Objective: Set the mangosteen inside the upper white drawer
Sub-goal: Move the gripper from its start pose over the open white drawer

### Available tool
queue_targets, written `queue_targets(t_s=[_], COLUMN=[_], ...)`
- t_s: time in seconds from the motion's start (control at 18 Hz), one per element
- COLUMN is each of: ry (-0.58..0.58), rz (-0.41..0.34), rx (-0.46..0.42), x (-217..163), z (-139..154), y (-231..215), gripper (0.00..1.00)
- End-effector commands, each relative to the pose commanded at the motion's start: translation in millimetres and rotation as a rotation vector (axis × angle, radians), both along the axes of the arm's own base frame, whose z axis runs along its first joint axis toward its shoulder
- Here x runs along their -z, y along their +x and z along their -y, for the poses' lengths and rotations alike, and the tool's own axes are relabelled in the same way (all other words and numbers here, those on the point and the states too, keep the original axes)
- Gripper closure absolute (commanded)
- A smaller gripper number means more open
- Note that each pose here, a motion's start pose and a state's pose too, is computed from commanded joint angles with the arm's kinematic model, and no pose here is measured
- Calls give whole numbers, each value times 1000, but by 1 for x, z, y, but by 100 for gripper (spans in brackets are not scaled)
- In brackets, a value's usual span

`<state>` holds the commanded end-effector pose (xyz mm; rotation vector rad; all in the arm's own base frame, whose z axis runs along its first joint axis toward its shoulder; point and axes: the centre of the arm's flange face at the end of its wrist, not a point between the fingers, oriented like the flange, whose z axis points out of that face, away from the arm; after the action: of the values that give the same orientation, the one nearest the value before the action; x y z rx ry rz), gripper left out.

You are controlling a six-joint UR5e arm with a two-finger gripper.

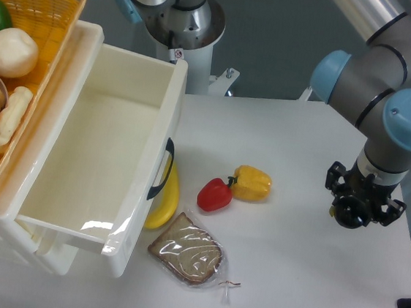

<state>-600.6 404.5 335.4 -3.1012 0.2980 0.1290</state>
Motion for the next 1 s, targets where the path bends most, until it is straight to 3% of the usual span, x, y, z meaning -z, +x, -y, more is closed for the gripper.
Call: queue_targets(t_s=[0.22,0.39,0.56,0.78,1.0], ry=[-7,-22,-3,129,190], rz=[-6,35,56,126,128], rx=[5,-4,6,5,27], x=[-9,-27,-71,-134,-179], z=[0,-2,-1,3,-35], y=[7,26,67,131,208], gripper=[87,86,87,88,88])
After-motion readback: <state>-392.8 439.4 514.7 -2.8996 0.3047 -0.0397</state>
